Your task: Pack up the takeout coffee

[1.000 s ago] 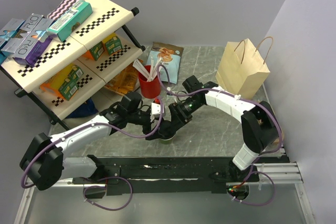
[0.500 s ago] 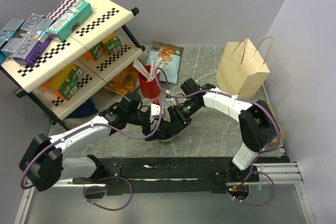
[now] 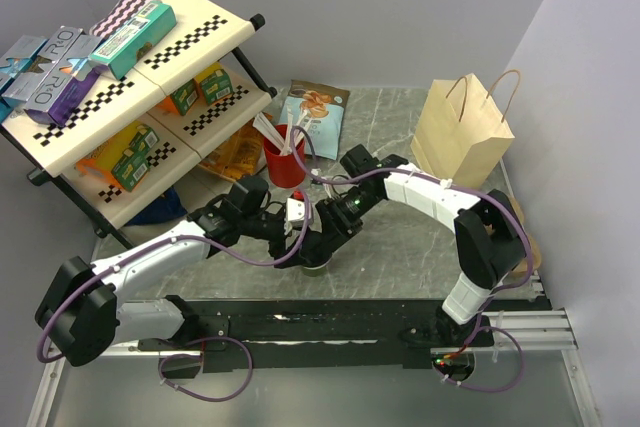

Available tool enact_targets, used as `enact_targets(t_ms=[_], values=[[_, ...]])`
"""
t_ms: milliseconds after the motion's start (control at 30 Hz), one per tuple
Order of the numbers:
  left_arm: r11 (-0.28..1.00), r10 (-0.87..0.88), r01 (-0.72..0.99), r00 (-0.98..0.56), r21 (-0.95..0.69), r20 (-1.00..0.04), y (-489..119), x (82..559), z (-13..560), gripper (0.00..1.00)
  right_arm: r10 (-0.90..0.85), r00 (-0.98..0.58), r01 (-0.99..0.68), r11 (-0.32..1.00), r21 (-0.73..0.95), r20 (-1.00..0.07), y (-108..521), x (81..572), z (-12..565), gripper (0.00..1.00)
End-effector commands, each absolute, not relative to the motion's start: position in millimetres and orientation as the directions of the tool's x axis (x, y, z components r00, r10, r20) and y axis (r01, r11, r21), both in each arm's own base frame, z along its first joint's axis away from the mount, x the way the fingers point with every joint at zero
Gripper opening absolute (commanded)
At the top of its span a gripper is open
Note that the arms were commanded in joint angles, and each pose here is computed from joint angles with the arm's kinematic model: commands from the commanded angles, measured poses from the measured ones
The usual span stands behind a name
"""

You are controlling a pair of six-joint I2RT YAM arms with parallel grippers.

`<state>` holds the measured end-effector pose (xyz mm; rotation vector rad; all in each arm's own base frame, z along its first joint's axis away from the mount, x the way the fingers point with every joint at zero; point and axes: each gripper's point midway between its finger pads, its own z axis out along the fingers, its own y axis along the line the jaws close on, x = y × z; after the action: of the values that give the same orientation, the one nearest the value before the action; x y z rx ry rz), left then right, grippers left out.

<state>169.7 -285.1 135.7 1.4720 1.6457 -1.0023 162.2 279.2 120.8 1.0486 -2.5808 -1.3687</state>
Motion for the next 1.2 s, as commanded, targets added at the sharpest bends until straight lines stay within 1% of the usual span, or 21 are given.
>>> enact_targets(t_ms=[0,100,200,300,467,700,1000,1167], values=[[0.025,0.447,0.991,-0.127,-0.129,-0.886,-284.7,158.1,141.4,0.81,-0.586,-0.727,-0.636,0.381,0.671,-0.357,281.2,182.8,123.6,0.69],[0.038,0.443,0.991,-0.131,-0.127,-0.887,-284.3,159.4,142.1,0.78,-0.582,-0.718,-0.655,0.380,0.653,-0.381,278.2,188.4,128.5,0.69],[0.031,0.438,0.992,-0.123,-0.122,-0.890,-285.0,159.1,145.5,0.72,-0.568,-0.706,-0.678,0.370,0.635,-0.423,274.8,196.8,140.4,0.70],[0.021,0.438,0.994,-0.107,-0.109,-0.892,-285.2,159.4,147.3,0.69,-0.543,-0.708,-0.687,0.383,0.617,-0.451,267.4,208.8,148.8,0.70],[0.010,0.434,0.996,-0.089,-0.094,-0.896,-285.5,159.4,154.2,0.65,-0.528,-0.708,-0.696,0.407,0.592,-0.469,260.8,220.4,151.5,0.70],[-0.007,0.433,0.997,-0.068,-0.079,-0.899,-284.1,156.8,159.0,0.58,-0.526,-0.704,-0.701,0.411,0.583,-0.477,258.9,219.1,149.8,0.70],[-0.002,0.441,0.999,-0.035,-0.039,-0.897,-282.4,161.3,155.2,0.57,-0.536,-0.690,-0.716,0.406,0.567,-0.487,256.5,218.5,147.1,0.70],[0.004,0.449,1.000,-0.010,-0.009,-0.893,-281.8,166.0,151.3,0.57,-0.567,-0.630,-0.768,0.351,0.536,-0.531,253.7,215.4,146.2,0.70]])
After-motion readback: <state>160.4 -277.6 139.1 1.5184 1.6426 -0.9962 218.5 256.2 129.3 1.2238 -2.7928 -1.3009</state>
